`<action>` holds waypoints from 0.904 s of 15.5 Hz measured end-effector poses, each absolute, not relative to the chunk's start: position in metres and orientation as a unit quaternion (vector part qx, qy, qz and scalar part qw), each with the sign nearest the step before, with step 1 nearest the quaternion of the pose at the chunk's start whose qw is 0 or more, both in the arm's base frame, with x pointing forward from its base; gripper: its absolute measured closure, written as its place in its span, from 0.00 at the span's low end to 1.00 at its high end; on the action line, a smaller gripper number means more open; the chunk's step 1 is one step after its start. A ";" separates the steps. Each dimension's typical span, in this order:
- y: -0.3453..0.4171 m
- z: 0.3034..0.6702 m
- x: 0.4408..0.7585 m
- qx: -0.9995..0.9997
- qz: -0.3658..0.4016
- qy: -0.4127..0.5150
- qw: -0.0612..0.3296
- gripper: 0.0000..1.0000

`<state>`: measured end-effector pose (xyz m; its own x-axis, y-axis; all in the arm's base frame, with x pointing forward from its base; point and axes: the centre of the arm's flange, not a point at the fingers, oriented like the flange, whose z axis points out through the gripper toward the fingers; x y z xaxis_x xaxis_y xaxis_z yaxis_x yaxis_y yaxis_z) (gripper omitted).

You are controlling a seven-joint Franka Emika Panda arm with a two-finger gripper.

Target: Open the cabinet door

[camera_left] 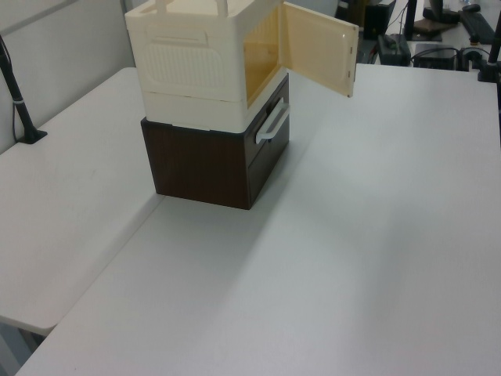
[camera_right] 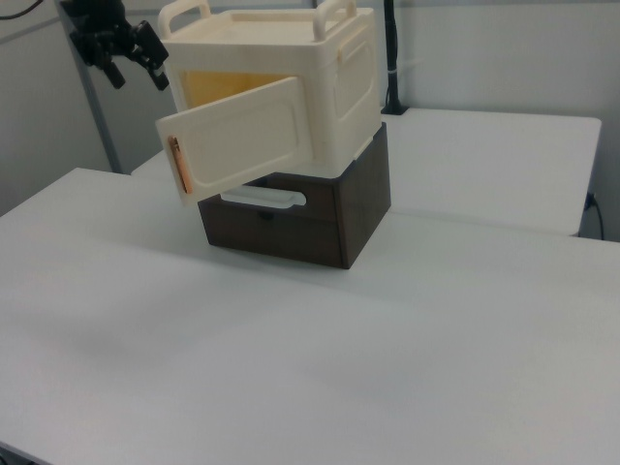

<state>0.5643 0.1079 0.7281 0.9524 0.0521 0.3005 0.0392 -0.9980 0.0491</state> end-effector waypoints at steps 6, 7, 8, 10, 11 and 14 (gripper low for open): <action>0.108 0.697 0.589 0.990 0.141 0.021 0.017 0.00; 0.105 0.688 0.593 0.991 0.134 0.019 0.019 0.00; 0.099 0.681 0.597 0.992 0.127 0.014 0.021 0.00; 0.077 0.671 0.602 0.993 0.116 -0.003 0.025 0.00; 0.064 0.668 0.603 0.993 0.111 -0.009 0.028 0.00; 0.031 0.664 0.605 0.994 0.103 -0.020 0.035 0.00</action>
